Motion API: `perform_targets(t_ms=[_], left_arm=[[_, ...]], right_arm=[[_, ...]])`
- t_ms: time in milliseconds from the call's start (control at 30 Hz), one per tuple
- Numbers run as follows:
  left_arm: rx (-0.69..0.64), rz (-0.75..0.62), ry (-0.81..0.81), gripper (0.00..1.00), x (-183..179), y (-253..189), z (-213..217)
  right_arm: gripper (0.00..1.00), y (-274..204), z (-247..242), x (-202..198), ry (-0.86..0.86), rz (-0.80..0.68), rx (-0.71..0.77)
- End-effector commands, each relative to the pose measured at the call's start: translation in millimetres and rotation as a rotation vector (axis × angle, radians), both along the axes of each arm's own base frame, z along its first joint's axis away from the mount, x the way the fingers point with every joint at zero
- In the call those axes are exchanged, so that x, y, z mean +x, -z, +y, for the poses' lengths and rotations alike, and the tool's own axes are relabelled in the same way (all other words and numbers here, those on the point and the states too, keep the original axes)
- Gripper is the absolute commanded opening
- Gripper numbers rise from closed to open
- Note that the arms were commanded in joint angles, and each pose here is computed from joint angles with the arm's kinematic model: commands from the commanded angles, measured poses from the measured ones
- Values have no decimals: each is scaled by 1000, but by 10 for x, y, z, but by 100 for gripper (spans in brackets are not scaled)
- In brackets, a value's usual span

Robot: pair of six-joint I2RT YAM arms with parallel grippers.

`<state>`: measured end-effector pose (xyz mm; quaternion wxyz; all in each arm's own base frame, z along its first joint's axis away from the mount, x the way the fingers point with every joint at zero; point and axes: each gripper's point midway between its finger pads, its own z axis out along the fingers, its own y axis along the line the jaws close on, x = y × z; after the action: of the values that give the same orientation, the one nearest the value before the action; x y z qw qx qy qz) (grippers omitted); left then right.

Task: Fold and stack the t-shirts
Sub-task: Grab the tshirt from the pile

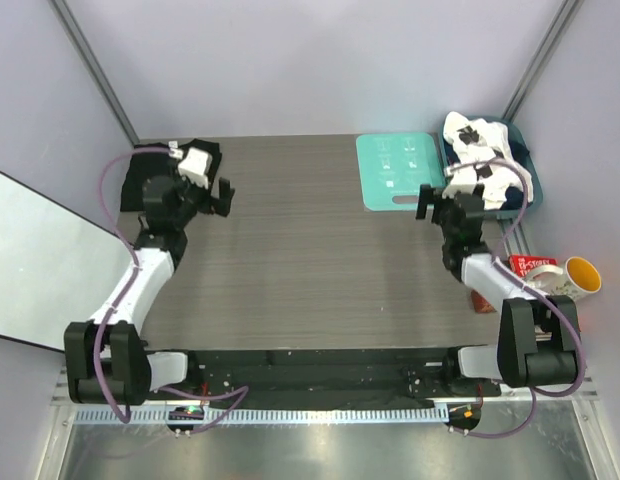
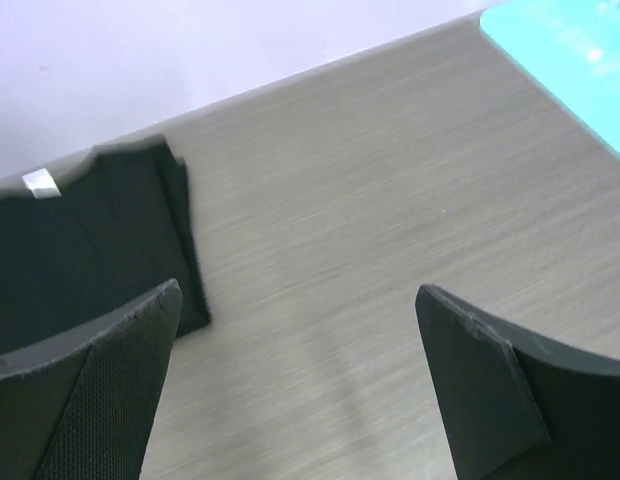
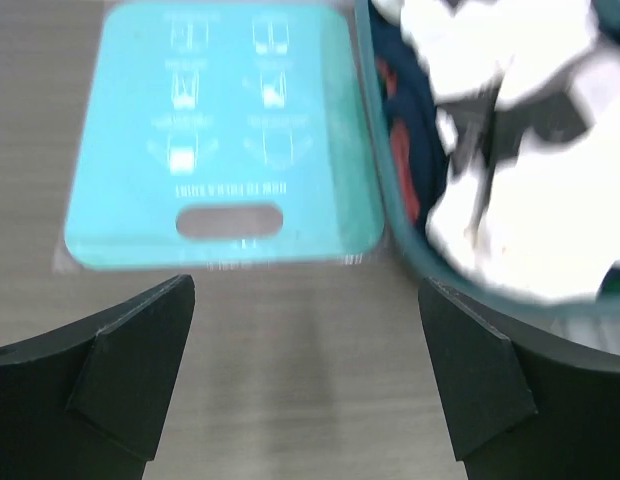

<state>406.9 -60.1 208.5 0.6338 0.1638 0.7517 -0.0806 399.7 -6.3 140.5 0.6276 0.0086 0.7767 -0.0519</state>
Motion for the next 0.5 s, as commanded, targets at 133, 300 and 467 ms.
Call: perform_targets(t_ms=[133, 300, 467], left_arm=[[253, 369, 46, 100, 183, -540, 154], [398, 614, -2, 100, 338, -194, 430], [457, 508, 15, 100, 566, -403, 436]], right_arm=[[100, -801, -196, 369, -79, 251, -124], [100, -987, -506, 808, -15, 373, -109], [93, -954, -965, 1317, 60, 410, -27]])
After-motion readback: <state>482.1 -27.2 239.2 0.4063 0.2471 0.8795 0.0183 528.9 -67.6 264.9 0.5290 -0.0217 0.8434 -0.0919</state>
